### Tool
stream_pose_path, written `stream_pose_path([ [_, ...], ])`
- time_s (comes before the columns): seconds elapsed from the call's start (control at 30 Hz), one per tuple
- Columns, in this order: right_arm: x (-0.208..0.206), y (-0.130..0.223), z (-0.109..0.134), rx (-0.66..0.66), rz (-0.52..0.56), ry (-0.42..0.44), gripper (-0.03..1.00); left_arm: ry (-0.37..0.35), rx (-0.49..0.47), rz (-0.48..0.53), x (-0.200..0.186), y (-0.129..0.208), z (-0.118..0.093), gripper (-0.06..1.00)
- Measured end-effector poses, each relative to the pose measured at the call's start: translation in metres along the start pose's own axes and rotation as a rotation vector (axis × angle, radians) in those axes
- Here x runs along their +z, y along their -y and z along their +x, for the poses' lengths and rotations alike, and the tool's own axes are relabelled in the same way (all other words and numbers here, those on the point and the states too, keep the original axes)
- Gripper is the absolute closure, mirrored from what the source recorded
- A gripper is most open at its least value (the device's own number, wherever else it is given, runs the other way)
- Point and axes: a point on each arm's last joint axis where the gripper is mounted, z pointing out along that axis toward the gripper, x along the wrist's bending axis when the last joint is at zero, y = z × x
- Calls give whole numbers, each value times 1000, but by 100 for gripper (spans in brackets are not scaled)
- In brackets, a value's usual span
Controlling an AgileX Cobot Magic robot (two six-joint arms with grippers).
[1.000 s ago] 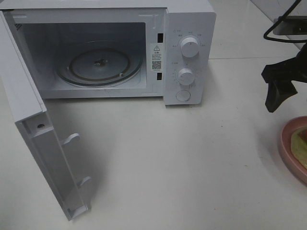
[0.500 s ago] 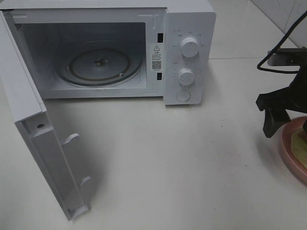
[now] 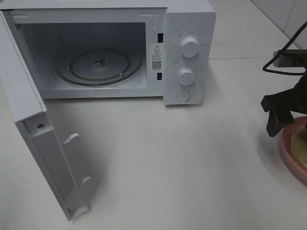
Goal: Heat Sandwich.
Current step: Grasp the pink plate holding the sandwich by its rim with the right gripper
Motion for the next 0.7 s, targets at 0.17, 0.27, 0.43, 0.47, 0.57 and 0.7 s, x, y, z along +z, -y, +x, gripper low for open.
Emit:
stream_pose_path([
  [0.17,17,6,-2,-10,50,3,21,0,0,0,0,0,0,14],
  [0.27,23,7,-2,-10,63,4,21,0,0,0,0,0,0,14],
  [0.43,31,4,-2,-7,45,2,21,0,0,0,0,0,0,14],
  [0.47,35,4,-2,-7,53,2,21,0,0,0,0,0,0,14],
  [0.57,39,4,-3,-6,63,3,21,0,0,0,0,0,0,14],
  [0.7,48,4,-3,-9,80,6,21,0,0,0,0,0,0,14],
])
